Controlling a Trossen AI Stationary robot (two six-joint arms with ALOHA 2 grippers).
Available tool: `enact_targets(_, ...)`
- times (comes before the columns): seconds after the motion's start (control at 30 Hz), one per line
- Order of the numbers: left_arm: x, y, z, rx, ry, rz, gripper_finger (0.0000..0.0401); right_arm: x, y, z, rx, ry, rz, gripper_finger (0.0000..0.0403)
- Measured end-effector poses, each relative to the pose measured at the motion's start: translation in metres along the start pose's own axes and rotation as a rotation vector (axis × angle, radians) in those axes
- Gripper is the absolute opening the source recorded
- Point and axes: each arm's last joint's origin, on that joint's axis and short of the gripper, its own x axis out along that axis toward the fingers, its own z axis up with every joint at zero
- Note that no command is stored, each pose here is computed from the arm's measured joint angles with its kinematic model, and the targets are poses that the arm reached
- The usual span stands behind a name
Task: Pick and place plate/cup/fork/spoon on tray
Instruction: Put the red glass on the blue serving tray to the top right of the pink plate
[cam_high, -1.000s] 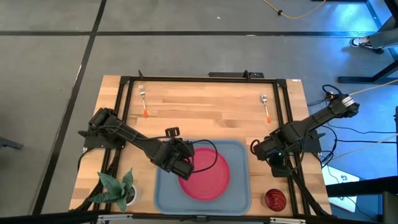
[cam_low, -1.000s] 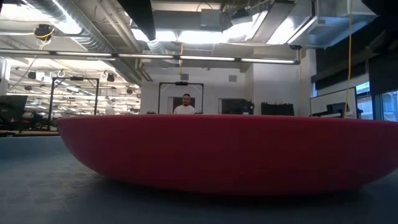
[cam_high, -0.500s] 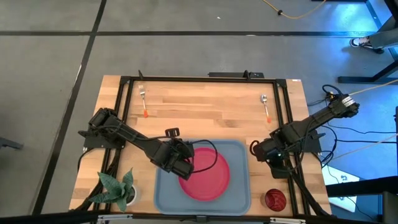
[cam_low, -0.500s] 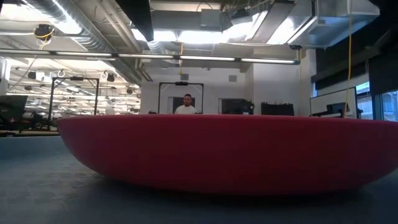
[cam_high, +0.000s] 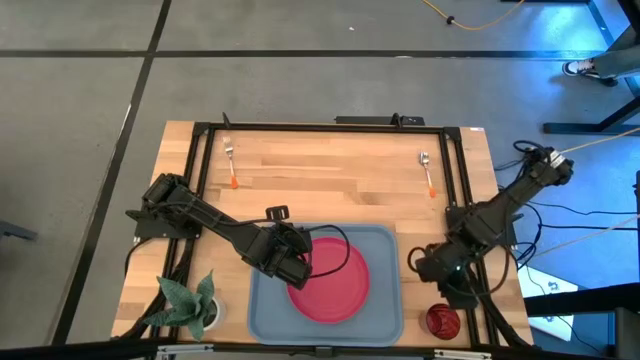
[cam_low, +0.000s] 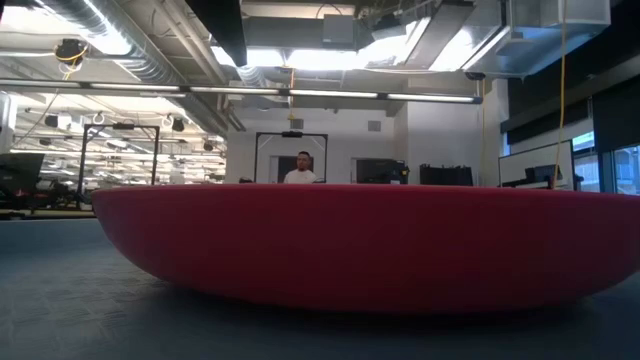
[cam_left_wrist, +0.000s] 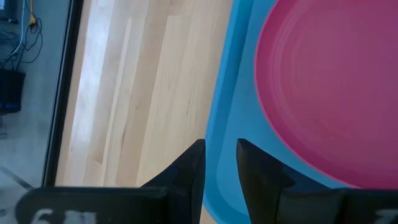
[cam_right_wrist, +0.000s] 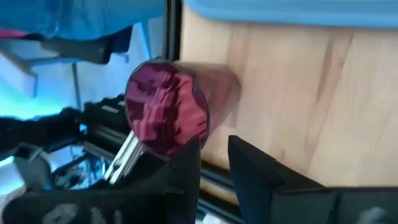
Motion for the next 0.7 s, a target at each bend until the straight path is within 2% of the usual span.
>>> enact_targets(0.27,0.0,0.0,0.0,0.001,0.0,0.0,0.0085,0.007,0.01,-0.008,0.005,-0.072,-0.097,0.0087)
enact_targets(0.7,0.0,0.0,0.0,0.0,-0.001,0.0,0.0085,0.039,0.015,-0.006,0.0,0.026,-0.175,0.0087)
